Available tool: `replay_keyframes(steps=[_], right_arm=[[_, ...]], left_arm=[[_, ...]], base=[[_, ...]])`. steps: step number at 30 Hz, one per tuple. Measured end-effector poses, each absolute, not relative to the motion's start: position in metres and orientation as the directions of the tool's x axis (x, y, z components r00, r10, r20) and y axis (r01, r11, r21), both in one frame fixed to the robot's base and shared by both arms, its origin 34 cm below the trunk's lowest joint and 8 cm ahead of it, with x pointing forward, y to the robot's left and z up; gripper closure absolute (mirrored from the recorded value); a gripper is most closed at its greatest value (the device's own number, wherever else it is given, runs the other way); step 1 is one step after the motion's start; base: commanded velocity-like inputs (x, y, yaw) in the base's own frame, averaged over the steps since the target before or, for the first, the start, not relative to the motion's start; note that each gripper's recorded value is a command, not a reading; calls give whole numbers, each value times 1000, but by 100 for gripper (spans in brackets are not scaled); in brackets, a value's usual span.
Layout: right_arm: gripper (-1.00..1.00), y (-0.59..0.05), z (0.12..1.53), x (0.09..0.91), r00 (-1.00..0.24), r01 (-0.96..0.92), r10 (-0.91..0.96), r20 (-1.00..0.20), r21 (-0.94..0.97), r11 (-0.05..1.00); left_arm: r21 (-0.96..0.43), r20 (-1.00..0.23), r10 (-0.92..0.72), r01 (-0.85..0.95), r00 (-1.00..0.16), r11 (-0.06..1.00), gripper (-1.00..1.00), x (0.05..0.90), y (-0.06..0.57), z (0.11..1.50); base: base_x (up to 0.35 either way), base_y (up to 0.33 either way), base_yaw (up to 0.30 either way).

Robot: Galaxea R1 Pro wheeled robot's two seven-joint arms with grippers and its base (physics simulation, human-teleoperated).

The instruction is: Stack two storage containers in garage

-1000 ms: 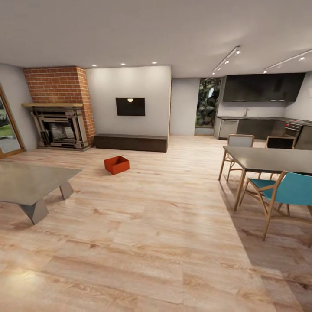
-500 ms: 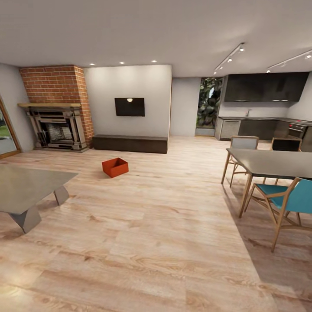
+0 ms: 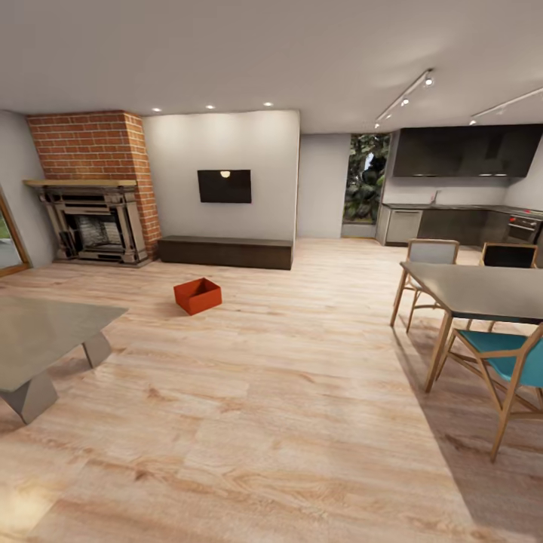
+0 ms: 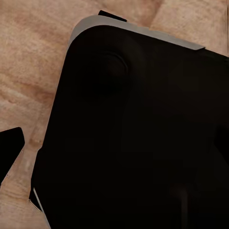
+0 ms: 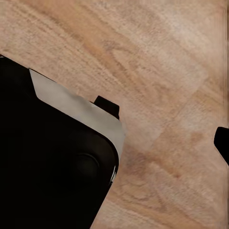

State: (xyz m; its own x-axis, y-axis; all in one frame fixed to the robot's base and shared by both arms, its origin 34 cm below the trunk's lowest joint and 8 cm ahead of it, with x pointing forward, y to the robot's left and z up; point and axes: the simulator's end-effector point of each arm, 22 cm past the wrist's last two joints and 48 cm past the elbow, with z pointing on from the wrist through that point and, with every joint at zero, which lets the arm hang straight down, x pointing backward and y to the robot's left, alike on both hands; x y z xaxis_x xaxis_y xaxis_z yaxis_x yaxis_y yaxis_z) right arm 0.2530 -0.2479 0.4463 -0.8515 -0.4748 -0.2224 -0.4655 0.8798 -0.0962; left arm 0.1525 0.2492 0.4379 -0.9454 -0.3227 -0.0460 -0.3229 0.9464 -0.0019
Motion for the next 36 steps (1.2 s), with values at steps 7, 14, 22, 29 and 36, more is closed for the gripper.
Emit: replay_keyframes(steps=[7, 14, 22, 29, 36], right_arm=[[-100, -248, 446, 253, -852, -465, -475, -222, -96, 880], [-100, -248, 446, 253, -852, -465, -475, -222, -96, 880], [-100, -242, 446, 253, -857, -456, -463, -226, -88, 886], [-100, -241, 447, 255, -860, -446, -453, -235, -84, 891], [-100, -242, 447, 255, -861, -443, -450, -236, -84, 893]], left_arm=[[-3, -47, -322, -322, -945, 947, -100, 153, 249, 438], [-2, -48, -322, -322, -945, 947, -100, 153, 249, 438], [-2, -50, -323, -323, -945, 946, -100, 153, 249, 438], [-1, -52, -325, -325, -944, 946, -100, 154, 250, 438], [-1, -52, -325, -325, -944, 946, -100, 154, 250, 438]], base=[[325, 0, 0], [325, 0, 0], [325, 0, 0], [325, 0, 0], [325, 0, 0]])
